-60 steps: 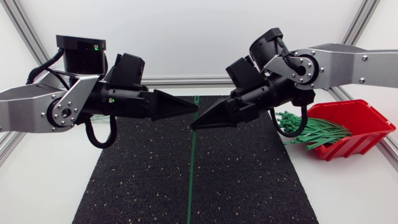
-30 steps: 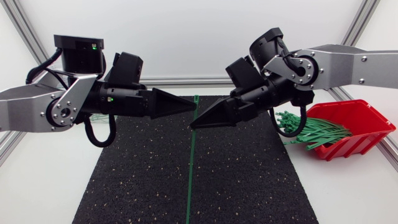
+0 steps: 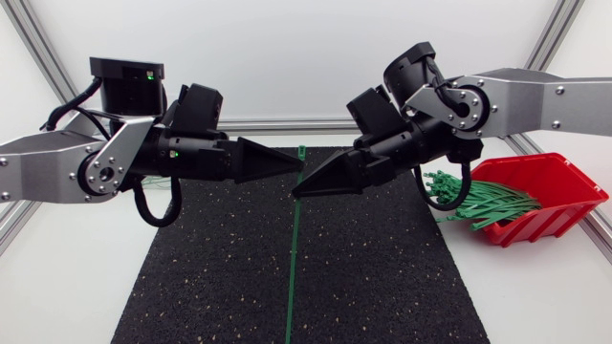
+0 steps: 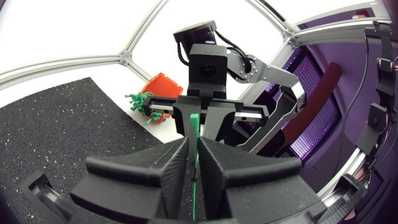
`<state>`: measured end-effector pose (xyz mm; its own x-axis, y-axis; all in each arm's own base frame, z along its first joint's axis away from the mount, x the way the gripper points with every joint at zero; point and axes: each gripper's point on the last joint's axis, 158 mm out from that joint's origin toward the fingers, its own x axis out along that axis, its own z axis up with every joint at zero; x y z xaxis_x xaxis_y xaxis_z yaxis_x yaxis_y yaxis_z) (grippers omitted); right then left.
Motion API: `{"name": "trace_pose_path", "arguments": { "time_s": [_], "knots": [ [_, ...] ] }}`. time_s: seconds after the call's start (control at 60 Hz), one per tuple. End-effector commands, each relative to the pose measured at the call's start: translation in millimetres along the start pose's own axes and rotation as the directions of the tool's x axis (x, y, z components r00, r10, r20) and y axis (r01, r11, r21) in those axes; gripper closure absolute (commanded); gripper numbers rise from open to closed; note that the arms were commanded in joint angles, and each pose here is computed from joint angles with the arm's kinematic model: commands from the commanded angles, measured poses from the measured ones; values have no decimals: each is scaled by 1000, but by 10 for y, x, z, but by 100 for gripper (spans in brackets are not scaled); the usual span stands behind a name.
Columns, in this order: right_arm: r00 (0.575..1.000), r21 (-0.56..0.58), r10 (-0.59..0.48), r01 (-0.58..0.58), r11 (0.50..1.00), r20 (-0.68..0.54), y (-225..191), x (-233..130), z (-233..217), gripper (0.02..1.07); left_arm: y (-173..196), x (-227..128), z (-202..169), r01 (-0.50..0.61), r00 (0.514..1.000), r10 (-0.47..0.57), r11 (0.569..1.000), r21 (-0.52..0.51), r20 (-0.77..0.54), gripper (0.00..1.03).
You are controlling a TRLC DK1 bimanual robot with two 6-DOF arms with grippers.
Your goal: Take a green cable tie from the red box, thread the tail through the head to close it, then place it in the transparent bin on the left.
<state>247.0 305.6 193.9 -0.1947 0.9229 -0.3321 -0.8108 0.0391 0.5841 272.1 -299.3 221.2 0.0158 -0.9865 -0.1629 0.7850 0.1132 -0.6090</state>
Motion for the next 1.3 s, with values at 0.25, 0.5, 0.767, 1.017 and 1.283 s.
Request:
{"name": "trace_pose_path", "arguments": {
  "time_s": [0.25,0.5,0.767,1.017,1.283],
  "knots": [
    [1000,39,3,-3,999,-7,-19,42,-76,101,-5,24,-77,5,1000,-6,999,-33,-5,92],
    [1000,41,2,-1,999,-9,-28,46,-88,101,-9,21,-73,4,1000,-4,999,-33,-4,92],
    [1000,41,0,0,999,-9,-28,45,-92,101,-2,25,-92,3,1000,-3,1000,-31,-4,98],
    [1000,43,3,-2,999,-14,-22,61,-110,101,-10,19,-80,-5,1000,5,1000,-26,2,99],
    [1000,33,13,-12,999,-26,20,120,-149,94,-32,-41,16,-24,999,25,1000,-14,27,99]
  ]
}}
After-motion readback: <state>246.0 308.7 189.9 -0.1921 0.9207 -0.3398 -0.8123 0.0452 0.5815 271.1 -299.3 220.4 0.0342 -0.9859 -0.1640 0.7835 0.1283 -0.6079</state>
